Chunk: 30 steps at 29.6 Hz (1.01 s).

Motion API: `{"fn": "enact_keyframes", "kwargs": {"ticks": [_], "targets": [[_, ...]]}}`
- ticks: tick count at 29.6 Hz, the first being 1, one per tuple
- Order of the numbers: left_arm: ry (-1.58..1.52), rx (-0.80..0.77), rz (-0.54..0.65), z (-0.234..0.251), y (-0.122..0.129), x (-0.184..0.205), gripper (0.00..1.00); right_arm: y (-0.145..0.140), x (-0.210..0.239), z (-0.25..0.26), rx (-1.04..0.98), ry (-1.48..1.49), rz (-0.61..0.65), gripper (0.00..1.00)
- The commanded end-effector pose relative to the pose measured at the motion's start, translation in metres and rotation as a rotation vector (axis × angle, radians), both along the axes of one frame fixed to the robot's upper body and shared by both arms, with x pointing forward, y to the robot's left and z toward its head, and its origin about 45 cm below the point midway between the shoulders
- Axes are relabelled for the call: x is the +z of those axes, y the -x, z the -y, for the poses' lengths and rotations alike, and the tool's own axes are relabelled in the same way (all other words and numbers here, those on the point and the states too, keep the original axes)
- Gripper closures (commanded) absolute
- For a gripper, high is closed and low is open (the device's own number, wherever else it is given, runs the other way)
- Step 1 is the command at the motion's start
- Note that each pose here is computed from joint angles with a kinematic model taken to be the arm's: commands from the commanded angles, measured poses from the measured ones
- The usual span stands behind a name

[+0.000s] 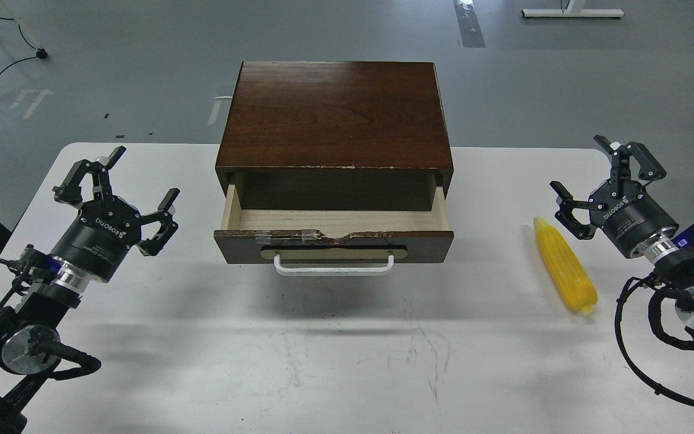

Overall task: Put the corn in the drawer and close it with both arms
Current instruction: 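Raise the right gripper and swing it toward the yellow corn cob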

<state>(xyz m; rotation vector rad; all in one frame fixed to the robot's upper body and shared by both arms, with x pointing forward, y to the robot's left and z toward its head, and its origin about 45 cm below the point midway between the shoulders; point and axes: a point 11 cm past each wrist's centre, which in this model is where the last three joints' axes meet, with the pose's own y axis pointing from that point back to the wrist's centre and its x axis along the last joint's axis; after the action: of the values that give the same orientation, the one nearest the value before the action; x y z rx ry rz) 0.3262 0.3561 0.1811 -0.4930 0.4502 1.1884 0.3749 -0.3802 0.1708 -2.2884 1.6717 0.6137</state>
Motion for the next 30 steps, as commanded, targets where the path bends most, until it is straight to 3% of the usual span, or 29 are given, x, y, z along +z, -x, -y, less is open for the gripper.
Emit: {"fn": "enact_keyframes", "kwargs": {"ticks": [1,14,17,18,21,25,30], "targets": [[0.0,0.007,0.001,-0.002,0.001,0.0,0.01,0.0,-0.005,-0.008,0.01,-0.012,-0.007,0.0],[-0.074,0.032,0.033,-0.025,-0.018,0.019,0.01,-0.01,-0.002,-0.006,-0.024,-0.023,0.015,0.0],[-0.082,0.038,0.032,-0.029,-0.018,0.02,0.01,-0.009,-0.008,-0.002,-0.038,-0.013,0.004,0.0],[-0.091,0.055,0.028,-0.036,-0.018,0.02,0.01,-0.007,-0.018,0.022,-0.095,0.044,-0.021,0.0],[-0.085,0.05,0.031,-0.034,-0.021,0.021,0.01,-0.008,-0.022,0.01,-0.076,0.027,-0.027,0.0],[-0.081,0.046,0.025,-0.031,-0.019,0.018,0.01,-0.008,-0.015,0.003,-0.041,0.019,-0.015,0.0],[-0.078,0.054,0.036,-0.032,-0.017,0.019,0.01,-0.013,0.029,0.033,0.005,0.17,0.046,0.0]]}}
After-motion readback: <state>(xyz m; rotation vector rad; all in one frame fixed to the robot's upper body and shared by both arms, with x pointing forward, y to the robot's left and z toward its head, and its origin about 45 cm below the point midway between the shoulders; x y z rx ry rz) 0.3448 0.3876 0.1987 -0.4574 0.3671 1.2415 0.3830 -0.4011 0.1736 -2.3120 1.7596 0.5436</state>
